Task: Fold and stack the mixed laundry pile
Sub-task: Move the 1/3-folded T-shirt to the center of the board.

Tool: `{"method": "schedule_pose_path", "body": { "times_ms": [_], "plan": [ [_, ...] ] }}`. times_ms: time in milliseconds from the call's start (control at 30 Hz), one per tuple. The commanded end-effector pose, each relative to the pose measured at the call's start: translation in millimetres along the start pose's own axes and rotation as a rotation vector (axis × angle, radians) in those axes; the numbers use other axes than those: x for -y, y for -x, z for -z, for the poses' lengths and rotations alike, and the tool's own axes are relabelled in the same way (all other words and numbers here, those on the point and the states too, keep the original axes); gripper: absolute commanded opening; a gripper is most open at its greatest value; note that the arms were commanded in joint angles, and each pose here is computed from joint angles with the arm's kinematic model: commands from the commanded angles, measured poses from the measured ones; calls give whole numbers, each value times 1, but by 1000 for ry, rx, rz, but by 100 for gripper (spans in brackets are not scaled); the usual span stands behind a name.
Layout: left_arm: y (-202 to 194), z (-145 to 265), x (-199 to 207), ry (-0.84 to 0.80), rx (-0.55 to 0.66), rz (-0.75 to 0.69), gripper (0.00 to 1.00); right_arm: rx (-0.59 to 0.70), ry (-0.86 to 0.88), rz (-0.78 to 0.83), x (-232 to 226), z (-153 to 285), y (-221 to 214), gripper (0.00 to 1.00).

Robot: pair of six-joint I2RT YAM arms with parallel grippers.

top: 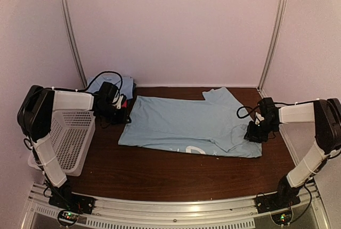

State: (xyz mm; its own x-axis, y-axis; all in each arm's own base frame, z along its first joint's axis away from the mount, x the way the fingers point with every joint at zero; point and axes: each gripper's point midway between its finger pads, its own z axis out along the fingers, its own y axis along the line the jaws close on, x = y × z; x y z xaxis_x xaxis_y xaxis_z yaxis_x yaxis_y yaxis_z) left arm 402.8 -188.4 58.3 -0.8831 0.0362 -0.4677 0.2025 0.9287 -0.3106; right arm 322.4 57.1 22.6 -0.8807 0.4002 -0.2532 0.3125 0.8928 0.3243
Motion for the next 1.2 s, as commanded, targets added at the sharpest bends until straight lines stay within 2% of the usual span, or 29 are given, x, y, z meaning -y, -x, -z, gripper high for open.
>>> {"method": "schedule_pose_path", "body": {
  "times_ms": [0,233,400,633,867,933,1000,1100,1167],
  "plan": [
    [10,-9,4,-14,21,-19,36,34,-44,11,6,-6,14,31],
    [-29,-21,-1,23,-57,-42,36,1,-82,27,19,-9,-3,31],
    [-77,-21,-10,62,-140,-6,31,-32,-101,51,26,-7,-15,32],
    [-152,-1,-6,130,-255,-10,27,-89,-66,50,26,1,-39,33],
    [-203,29,-7,119,-303,28,26,-179,25,-55,19,19,-100,35],
    [-204,36,-7,124,-296,20,26,-181,50,-62,10,27,-111,40],
    [-189,43,1,102,-249,-14,32,-166,79,-57,2,37,-110,41],
    [-134,58,23,76,-115,-98,42,-37,93,11,-13,61,-74,46],
    [-92,67,39,66,-20,-149,53,99,111,73,-28,77,-35,48]
  ]
}}
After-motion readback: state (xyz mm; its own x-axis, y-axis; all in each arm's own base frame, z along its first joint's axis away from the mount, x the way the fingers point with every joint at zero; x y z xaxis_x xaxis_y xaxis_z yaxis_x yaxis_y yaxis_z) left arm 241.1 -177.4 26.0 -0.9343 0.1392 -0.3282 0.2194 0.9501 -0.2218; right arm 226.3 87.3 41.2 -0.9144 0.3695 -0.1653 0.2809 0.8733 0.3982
